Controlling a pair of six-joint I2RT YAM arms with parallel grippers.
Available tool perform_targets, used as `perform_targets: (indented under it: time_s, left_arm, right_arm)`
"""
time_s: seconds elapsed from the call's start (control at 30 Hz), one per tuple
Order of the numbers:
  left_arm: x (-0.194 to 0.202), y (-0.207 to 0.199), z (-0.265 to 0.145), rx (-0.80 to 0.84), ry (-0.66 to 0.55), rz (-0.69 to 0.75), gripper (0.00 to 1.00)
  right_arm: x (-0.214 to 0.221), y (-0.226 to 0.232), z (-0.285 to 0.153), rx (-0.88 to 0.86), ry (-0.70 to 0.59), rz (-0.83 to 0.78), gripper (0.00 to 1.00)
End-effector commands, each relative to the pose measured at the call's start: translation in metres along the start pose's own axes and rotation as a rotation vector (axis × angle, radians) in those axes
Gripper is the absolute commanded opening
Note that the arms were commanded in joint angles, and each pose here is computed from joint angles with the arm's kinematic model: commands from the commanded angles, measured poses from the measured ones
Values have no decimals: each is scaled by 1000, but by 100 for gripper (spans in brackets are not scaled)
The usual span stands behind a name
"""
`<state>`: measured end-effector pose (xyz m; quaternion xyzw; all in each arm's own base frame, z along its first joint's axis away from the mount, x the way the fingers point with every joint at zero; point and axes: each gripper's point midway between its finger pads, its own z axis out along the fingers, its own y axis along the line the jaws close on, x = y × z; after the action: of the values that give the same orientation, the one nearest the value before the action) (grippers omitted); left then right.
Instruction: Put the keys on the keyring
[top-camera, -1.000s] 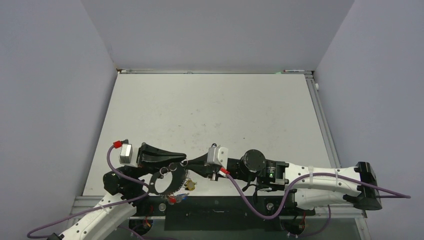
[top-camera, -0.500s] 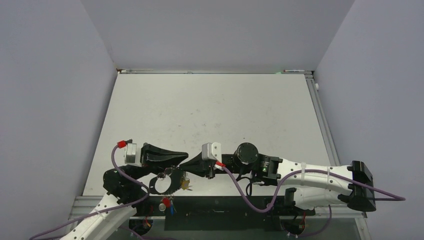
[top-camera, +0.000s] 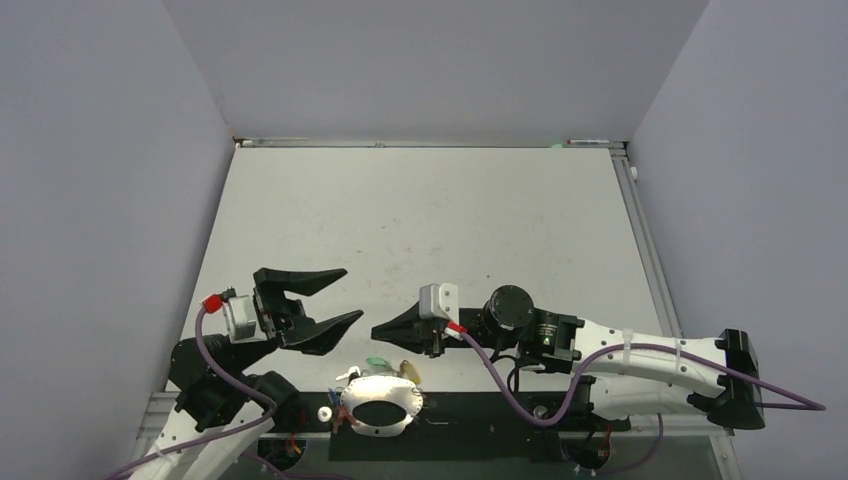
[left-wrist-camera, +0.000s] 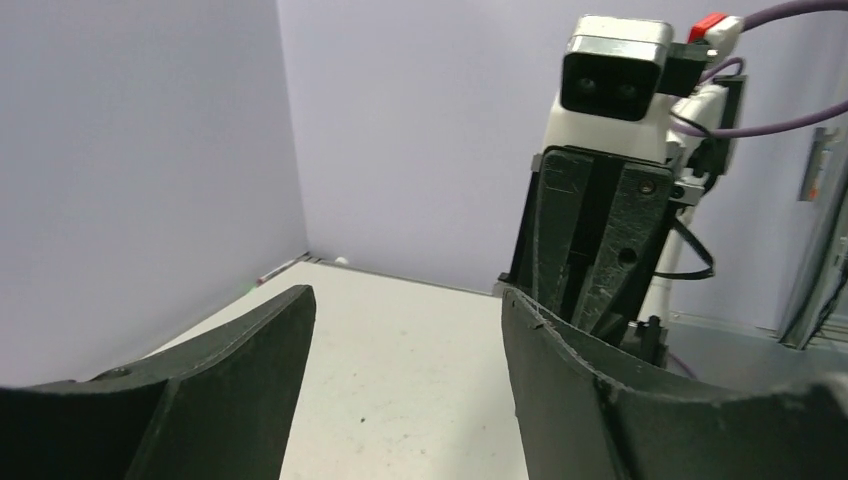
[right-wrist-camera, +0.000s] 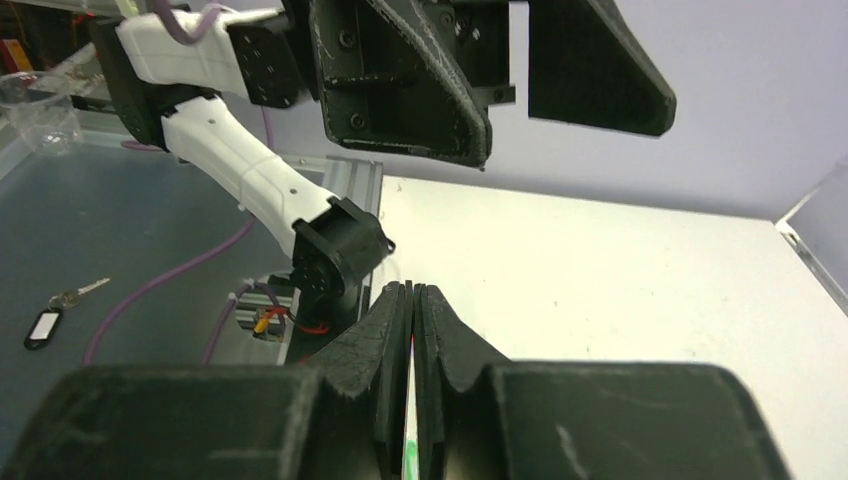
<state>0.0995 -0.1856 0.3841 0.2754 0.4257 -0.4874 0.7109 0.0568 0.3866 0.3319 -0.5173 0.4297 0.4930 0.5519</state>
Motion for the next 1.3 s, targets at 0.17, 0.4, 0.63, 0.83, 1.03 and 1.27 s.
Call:
perform_targets:
  time_s: [0.17, 0.4, 0.63, 0.83, 1.03, 1.27]
  left_arm:
    - [41, 74, -29, -391, 232, 126, 67]
    - [73, 130, -72, -730, 329, 172, 69]
    - [78, 134, -78, -761, 338, 167, 70]
    - [79, 132, -80, -757, 340, 163, 71]
    - [79, 130, -80, -744, 336, 159, 71]
    - [80, 129, -80, -739, 340, 158, 71]
  right_arm:
    - [67, -89, -39, 656, 225, 251, 18]
    - [189, -67, -81, 955, 565, 637, 63]
    - [235, -5, -94, 805, 600, 962, 67]
    - [245, 19, -101, 715, 579, 1067, 66]
    - [253, 29, -96, 570, 571, 975, 57]
    - [259, 47, -87, 451, 587, 992, 55]
